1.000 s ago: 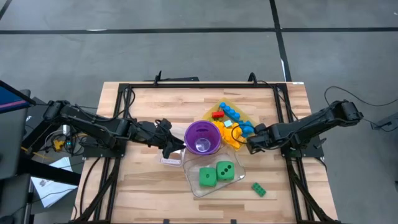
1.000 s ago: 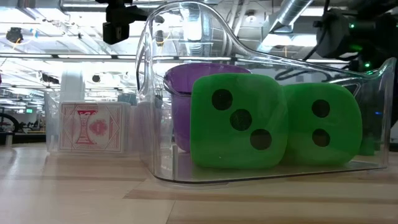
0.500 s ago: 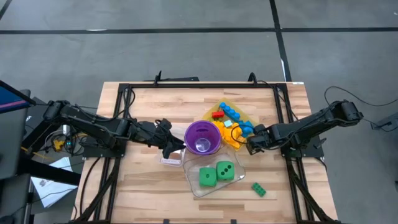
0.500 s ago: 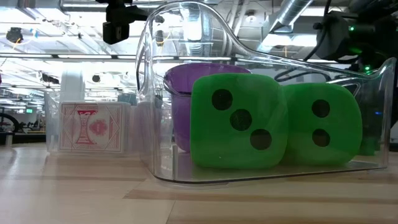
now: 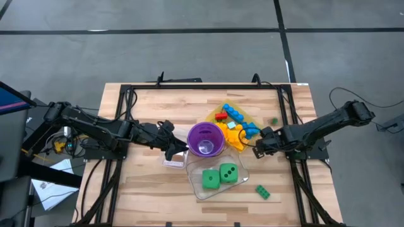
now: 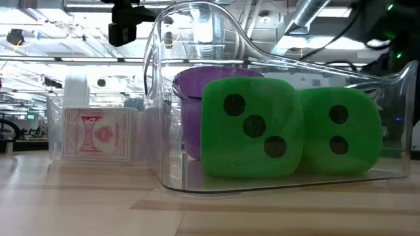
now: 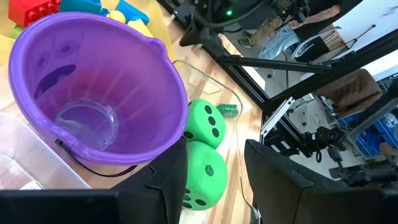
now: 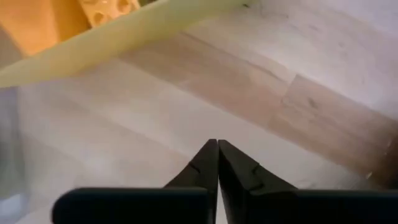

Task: Pick & Place Toys
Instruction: Put the green game piece into the yellow bin

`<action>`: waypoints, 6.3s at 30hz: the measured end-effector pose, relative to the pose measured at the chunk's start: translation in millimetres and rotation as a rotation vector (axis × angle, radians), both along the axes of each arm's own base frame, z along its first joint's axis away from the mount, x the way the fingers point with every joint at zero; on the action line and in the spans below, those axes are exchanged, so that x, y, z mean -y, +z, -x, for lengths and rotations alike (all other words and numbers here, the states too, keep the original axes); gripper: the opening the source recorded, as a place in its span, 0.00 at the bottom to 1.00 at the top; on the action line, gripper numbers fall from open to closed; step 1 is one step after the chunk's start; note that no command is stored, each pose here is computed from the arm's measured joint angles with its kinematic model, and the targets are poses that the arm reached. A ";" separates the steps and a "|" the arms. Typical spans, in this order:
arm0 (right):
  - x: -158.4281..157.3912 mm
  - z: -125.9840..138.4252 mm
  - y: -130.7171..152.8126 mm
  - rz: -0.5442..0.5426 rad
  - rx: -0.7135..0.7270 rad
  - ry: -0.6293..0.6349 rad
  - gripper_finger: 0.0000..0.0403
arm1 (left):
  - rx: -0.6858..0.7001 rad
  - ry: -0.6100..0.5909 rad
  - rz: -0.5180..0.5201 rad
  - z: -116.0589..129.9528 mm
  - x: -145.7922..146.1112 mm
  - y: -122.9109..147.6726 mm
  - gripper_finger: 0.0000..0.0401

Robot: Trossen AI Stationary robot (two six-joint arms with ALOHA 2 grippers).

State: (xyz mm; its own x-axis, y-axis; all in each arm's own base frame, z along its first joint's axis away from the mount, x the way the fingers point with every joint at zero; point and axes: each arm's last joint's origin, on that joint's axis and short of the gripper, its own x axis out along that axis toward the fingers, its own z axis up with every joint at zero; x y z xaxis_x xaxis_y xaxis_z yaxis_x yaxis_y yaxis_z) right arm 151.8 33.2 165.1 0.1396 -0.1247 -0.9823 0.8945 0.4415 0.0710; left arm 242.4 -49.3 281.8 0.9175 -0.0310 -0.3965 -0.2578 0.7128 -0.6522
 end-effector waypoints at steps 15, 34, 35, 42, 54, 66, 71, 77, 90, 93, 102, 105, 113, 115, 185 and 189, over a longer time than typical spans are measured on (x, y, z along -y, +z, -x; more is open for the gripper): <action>-4.0 37.0 36.4 -0.037 0.277 -0.149 0.00 | 0.000 0.000 0.000 0.0 -0.1 -0.1 0.38; 39.7 37.8 126.3 0.382 0.686 -0.152 0.00 | 0.001 0.017 -0.009 -0.1 -1.1 0.0 0.38; 44.7 38.9 134.2 0.423 0.686 -0.158 0.00 | 0.002 0.015 -0.018 -0.3 -1.7 -0.1 0.38; 78.4 43.0 185.1 0.617 0.628 -0.184 0.07 | 0.002 0.034 -0.027 -1.1 -6.3 -0.2 0.38; 149.1 26.0 264.2 0.685 0.425 0.049 0.25 | 0.002 0.042 -0.054 -1.8 -11.2 -0.1 0.38; 255.0 18.8 271.0 0.449 0.408 -0.081 0.63 | 0.022 0.036 -0.056 -2.6 -10.3 1.7 0.38; 289.0 21.6 228.1 0.207 0.273 -0.146 0.73 | 0.053 0.034 -0.049 -3.6 -10.1 4.5 0.38; 302.7 9.9 180.1 0.042 0.189 -0.128 0.78 | 0.056 0.015 -0.097 -3.7 -10.0 4.7 0.38; 290.0 -18.0 87.6 -0.067 -0.002 -0.093 0.81 | 0.059 0.011 -0.121 -4.0 -11.1 5.0 0.38; 285.3 -19.4 68.7 -0.076 -0.013 -0.091 0.81 | 0.060 0.014 -0.121 -4.0 -11.2 5.2 0.38; 275.0 -22.4 37.3 -0.064 -0.031 -0.092 0.81 | 0.114 0.017 -0.111 -5.7 -10.9 10.2 0.38; 271.0 -20.7 24.5 -0.061 -0.041 -0.103 0.81 | 0.126 0.018 -0.109 -6.0 -10.8 11.4 0.38; 268.1 -14.4 5.3 -0.048 -0.033 -0.118 0.81 | 0.159 0.019 -0.102 -6.9 -10.6 14.4 0.38; 266.0 -12.8 0.7 -0.052 -0.037 -0.118 0.81 | 0.159 0.019 -0.102 -6.9 -10.6 14.4 0.38; 242.5 -20.2 35.0 0.029 0.078 -0.048 0.33 | 0.161 0.020 -0.093 -6.9 -10.6 14.7 0.38; 224.2 -14.8 65.3 0.055 0.189 -0.008 0.33 | 0.161 0.020 -0.093 -7.0 -10.6 14.6 0.38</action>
State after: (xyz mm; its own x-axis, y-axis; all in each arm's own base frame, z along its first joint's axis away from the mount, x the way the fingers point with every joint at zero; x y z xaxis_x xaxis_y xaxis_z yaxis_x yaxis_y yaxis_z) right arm 166.6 -191.0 230.4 0.3197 -0.1796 -0.9303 0.8710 0.4421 0.2140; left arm 249.3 -38.7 296.4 0.9694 0.0180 -0.2449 -0.1703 0.7680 -0.6174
